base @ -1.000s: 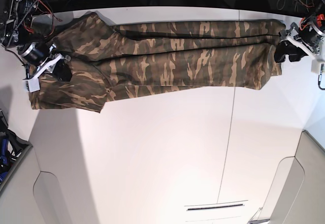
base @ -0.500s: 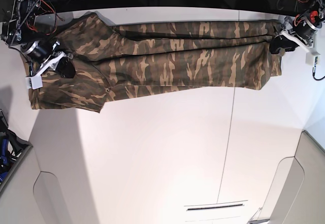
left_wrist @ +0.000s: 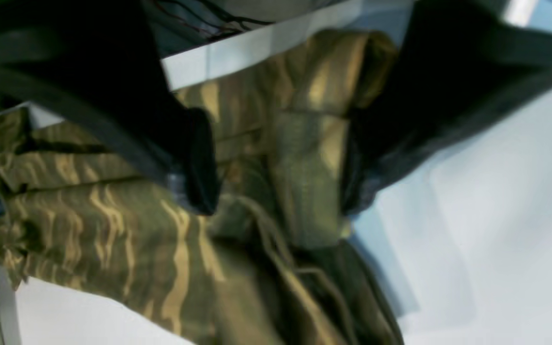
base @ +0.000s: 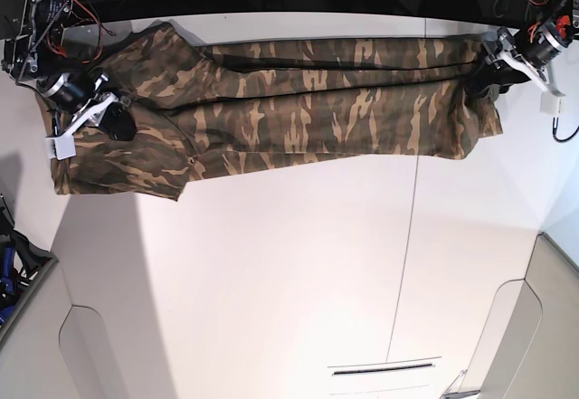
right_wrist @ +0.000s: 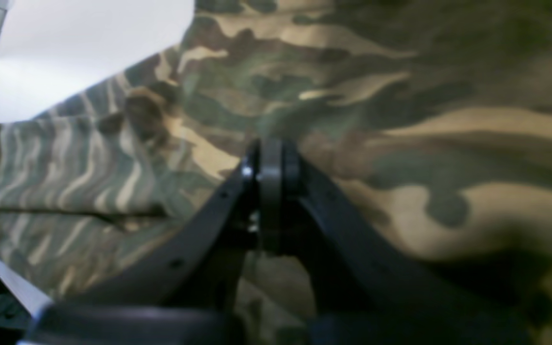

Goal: Fold the T-shirt properly
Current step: 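Release the hem and regrasp the folded strip's ends with both grippers, then fold the strip end with the left gripper toward the right gripper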

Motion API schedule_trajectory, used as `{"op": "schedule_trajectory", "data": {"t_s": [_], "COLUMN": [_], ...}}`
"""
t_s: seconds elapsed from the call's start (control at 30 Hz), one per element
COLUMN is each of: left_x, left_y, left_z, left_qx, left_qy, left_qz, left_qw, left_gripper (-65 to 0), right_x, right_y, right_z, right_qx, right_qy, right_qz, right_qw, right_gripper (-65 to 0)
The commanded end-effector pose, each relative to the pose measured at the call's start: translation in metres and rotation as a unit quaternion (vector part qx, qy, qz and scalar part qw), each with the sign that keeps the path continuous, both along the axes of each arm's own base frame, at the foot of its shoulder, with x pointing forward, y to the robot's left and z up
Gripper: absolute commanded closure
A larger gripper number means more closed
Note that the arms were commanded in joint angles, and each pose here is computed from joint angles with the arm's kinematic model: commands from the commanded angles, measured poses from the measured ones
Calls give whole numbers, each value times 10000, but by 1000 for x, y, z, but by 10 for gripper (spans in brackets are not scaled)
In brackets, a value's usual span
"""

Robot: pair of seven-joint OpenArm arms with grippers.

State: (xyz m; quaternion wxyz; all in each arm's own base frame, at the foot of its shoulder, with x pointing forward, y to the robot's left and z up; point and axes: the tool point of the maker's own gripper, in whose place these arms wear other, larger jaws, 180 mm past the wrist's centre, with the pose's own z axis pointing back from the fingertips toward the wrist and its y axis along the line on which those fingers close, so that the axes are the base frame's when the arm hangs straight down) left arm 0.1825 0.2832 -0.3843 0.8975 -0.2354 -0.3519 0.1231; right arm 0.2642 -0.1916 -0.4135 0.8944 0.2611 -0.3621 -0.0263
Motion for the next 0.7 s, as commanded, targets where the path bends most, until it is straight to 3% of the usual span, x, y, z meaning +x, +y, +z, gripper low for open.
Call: {"op": "schedule_trajectory", "data": {"t_s": [0.0,0.13,0.4,0.67], "left_x": [9,12,18,36], "left_y": [2,2,-6,-3], "left_z": [13,14,29,66], "left_qx": [5,-8,-76,463], "left_qy": [-252,-299,-636,-984], "left_qz": [-46,-38,-318,-854], "left_qw": [9997,9995,9974,9904], "left_gripper": [-260,-1,0,0], "right_x": [9,10,13,21], "right_y": [-5,-5,-6,-37], "right_z": [13,13,21,58], "right_qx": [19,21,148,329], "right_qy": [-232,-236,-364,-814], "right_qz": [-38,-40,-117,-570], "right_qw": [9997,9997,9992,9945], "right_gripper": [0,0,0,0]}}
